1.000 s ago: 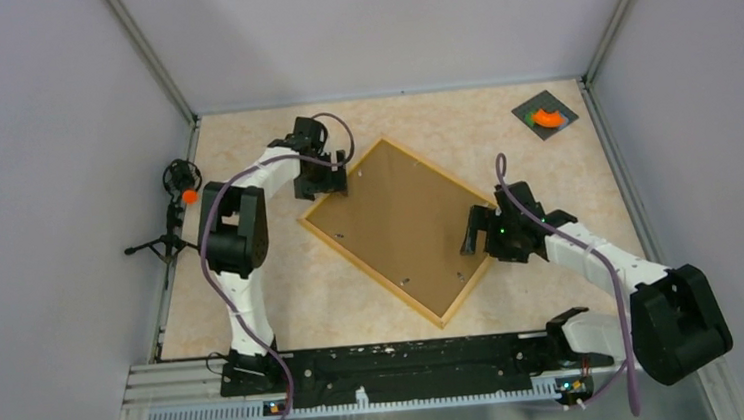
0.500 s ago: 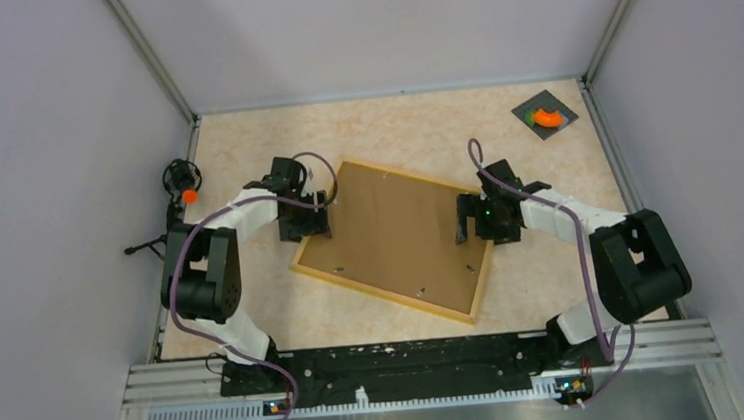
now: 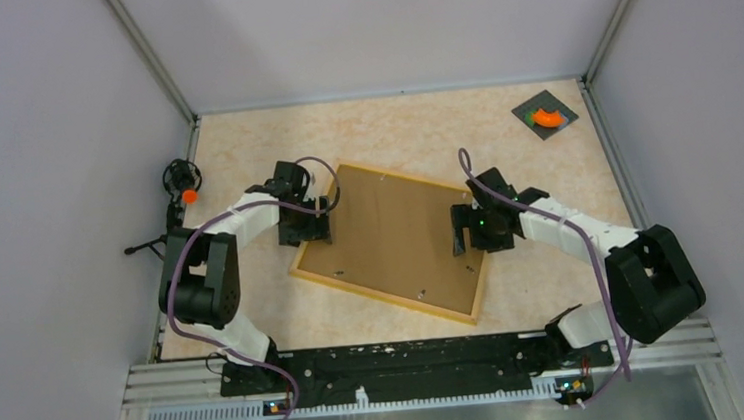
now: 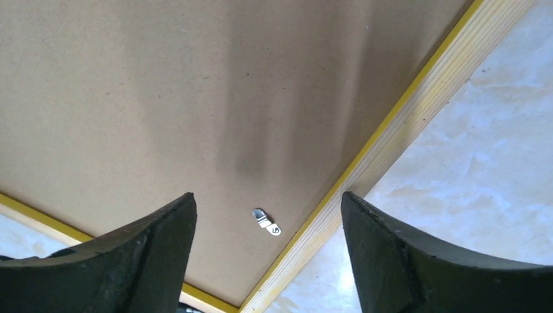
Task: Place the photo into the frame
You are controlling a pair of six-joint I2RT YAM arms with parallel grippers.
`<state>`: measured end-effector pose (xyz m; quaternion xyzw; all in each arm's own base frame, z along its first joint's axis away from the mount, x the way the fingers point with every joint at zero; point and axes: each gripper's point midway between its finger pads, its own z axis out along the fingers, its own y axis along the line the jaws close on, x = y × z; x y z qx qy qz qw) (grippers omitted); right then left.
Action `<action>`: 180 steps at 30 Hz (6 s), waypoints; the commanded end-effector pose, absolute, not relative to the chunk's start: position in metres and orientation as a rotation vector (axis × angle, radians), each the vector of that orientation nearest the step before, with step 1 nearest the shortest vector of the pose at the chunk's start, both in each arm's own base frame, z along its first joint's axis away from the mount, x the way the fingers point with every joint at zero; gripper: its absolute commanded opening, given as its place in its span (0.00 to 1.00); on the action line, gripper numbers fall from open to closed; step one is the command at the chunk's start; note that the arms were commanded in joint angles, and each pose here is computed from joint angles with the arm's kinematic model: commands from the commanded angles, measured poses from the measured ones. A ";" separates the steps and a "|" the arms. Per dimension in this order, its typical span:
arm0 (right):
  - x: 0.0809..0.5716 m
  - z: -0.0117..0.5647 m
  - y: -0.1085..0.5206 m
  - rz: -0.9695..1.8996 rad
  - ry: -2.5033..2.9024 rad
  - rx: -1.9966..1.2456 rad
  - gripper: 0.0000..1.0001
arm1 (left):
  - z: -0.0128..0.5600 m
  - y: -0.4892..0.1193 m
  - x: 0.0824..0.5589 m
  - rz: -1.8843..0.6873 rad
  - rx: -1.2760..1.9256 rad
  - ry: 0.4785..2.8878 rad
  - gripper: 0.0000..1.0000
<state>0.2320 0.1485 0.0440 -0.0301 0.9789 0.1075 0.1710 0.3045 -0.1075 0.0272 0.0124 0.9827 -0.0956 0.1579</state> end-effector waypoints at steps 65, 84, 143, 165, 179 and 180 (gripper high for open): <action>0.221 0.031 0.146 0.069 2.777 0.038 0.50 | 0.039 -0.124 0.294 -0.418 0.071 2.786 0.74; 0.229 0.023 0.142 0.031 2.761 0.117 0.49 | 0.039 -0.128 0.292 -0.451 0.077 2.785 0.70; 0.278 0.056 0.176 0.536 2.630 0.140 0.72 | 0.029 -0.125 0.283 -0.430 -0.032 2.853 0.71; 0.429 0.127 0.144 -0.116 2.534 0.012 0.97 | 0.110 -0.151 0.212 -0.663 -0.226 2.563 0.98; 0.280 0.090 0.146 0.373 2.563 0.224 0.95 | 0.185 -0.153 0.396 -0.476 -0.200 2.156 0.98; 0.275 0.087 0.145 0.391 2.559 0.237 0.95 | 0.180 -0.157 0.407 -0.510 -0.207 2.181 0.98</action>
